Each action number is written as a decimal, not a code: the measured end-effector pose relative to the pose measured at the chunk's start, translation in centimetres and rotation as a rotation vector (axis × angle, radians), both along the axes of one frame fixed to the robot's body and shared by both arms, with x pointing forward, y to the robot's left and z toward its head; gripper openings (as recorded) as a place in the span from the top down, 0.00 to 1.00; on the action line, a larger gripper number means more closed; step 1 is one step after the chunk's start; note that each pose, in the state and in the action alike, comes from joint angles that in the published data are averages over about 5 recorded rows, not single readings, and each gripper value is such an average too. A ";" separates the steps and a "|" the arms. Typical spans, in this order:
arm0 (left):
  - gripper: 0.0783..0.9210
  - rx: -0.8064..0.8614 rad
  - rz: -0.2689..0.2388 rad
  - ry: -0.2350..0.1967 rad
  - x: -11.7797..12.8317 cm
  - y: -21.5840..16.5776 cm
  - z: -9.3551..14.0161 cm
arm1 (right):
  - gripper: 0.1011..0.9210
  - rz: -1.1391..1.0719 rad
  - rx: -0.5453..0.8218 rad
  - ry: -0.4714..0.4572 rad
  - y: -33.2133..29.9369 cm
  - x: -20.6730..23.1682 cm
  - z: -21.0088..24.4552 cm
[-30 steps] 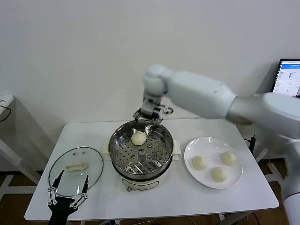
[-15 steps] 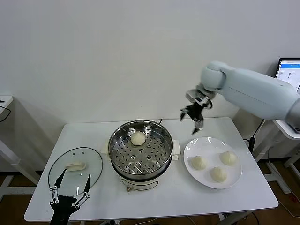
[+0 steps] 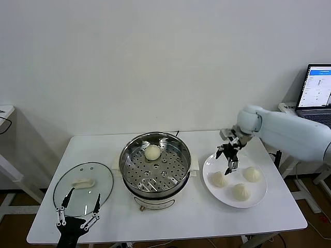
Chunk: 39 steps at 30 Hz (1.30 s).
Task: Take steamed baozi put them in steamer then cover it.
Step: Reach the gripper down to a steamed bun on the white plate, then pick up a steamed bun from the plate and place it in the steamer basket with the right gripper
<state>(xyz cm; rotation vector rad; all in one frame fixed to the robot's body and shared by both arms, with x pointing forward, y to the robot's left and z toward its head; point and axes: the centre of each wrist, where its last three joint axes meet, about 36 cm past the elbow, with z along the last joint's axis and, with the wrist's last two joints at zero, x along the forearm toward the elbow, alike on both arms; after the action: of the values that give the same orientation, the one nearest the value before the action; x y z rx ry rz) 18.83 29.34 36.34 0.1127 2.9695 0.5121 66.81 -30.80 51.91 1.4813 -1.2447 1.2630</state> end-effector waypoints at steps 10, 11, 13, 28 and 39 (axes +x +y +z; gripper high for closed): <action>0.12 0.003 0.006 0.002 -0.3 0.3 -0.5 | 0.12 -0.031 -0.013 -0.004 -0.2 -0.9 -3.5; 0.12 0.004 0.007 0.002 -0.3 0.4 -0.6 | 0.12 -0.032 -0.014 -0.003 -0.2 -1.0 -3.7; 0.12 0.004 0.008 0.002 -0.3 0.4 -0.6 | 0.12 -0.034 -0.015 -0.002 -0.3 -1.2 -4.1; 0.12 0.010 0.016 0.003 -0.3 0.7 -0.9 | 0.28 -0.046 -0.022 -0.025 -0.6 -1.9 -5.7; 0.12 0.009 0.014 0.005 -0.4 0.6 -0.9 | 0.36 -0.033 -0.025 -0.059 -1.1 -1.5 -3.4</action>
<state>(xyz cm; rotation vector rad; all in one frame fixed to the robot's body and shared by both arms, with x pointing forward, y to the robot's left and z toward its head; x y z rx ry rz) 18.47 29.91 35.39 0.0943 2.9753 0.5273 65.33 -31.89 48.49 1.4094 -1.2821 1.3040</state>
